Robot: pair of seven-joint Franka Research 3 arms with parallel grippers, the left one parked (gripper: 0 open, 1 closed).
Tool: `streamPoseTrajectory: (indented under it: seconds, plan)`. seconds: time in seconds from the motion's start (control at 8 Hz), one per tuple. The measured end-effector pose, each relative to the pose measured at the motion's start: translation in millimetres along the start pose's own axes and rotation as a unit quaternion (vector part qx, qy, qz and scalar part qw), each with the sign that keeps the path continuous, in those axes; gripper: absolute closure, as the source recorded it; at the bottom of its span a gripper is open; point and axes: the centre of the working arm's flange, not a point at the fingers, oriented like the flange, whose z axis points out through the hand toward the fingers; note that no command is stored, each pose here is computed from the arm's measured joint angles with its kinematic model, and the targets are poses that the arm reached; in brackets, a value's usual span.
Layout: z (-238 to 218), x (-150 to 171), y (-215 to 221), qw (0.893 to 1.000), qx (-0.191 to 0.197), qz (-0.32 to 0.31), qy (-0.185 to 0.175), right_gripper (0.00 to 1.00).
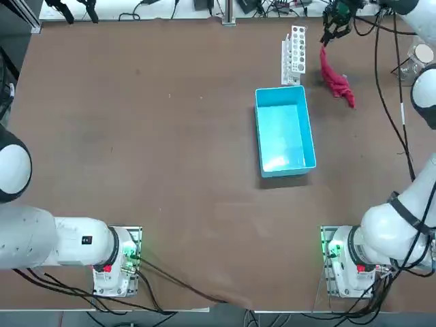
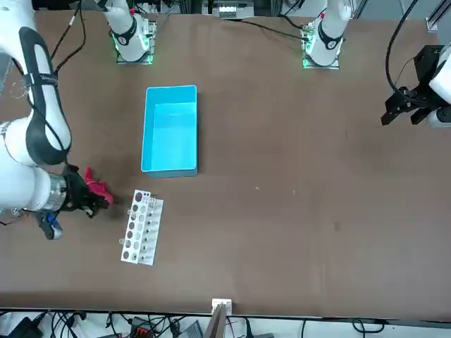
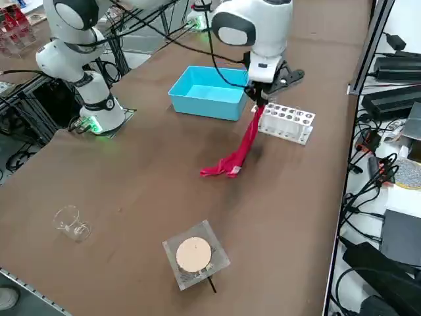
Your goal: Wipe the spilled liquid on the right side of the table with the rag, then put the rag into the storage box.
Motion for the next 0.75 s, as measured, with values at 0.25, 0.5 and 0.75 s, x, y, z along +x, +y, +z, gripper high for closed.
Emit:
streamPoseTrajectory:
  seconds: [0.25, 0.5, 0.75]
  plan:
    - [10, -14, 10, 0.997, -0.037, 0.006, -0.067, 0.99]
    - [21, -29, 29, 0.985, -0.105, -0.003, -0.136, 0.99]
    - [28, -34, 47, 0.973, -0.14, -0.02, -0.181, 0.99]
